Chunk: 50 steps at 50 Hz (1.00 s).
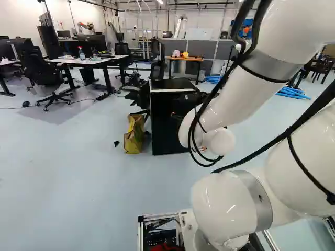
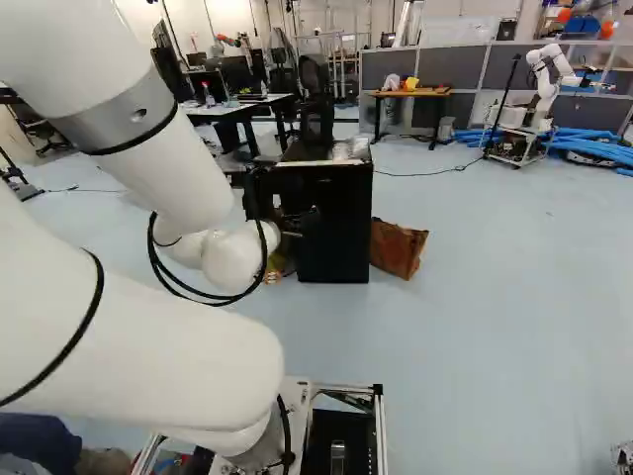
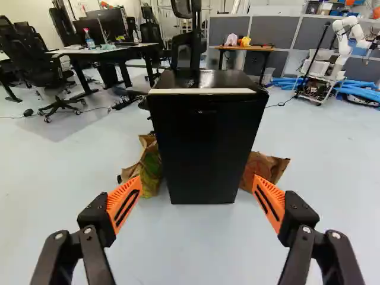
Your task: Grab a drink from the fridge
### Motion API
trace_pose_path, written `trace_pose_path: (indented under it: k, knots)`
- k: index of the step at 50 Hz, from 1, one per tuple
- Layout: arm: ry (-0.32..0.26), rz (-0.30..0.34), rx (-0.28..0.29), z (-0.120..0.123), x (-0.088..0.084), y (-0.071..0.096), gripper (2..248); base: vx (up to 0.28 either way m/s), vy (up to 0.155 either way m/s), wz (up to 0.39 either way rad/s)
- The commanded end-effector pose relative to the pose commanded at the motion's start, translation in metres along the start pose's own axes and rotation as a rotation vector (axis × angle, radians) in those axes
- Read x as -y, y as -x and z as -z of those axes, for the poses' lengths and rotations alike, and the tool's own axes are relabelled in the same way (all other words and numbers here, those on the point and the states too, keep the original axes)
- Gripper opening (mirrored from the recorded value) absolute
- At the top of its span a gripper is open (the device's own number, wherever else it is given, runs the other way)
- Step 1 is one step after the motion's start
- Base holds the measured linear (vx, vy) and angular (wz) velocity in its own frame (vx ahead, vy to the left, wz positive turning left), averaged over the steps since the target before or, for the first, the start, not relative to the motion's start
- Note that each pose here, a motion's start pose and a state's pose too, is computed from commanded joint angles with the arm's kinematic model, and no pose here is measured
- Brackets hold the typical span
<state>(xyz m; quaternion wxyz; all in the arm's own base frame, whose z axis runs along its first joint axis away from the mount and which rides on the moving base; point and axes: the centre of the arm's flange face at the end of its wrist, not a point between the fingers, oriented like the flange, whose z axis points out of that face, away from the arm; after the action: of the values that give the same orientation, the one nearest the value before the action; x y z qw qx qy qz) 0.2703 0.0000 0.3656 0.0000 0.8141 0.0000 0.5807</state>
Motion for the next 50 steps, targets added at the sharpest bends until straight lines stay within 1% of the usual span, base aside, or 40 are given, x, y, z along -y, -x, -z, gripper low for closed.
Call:
trace_pose_path:
  k: [16,50]
  knots:
    - [0.0,0.0,0.0,0.0,0.0,0.0,247,0.061,0.055,-0.01]
    - [0.0,0.0,0.0,0.0,0.0,0.0,247,0.053,0.038,0.002]
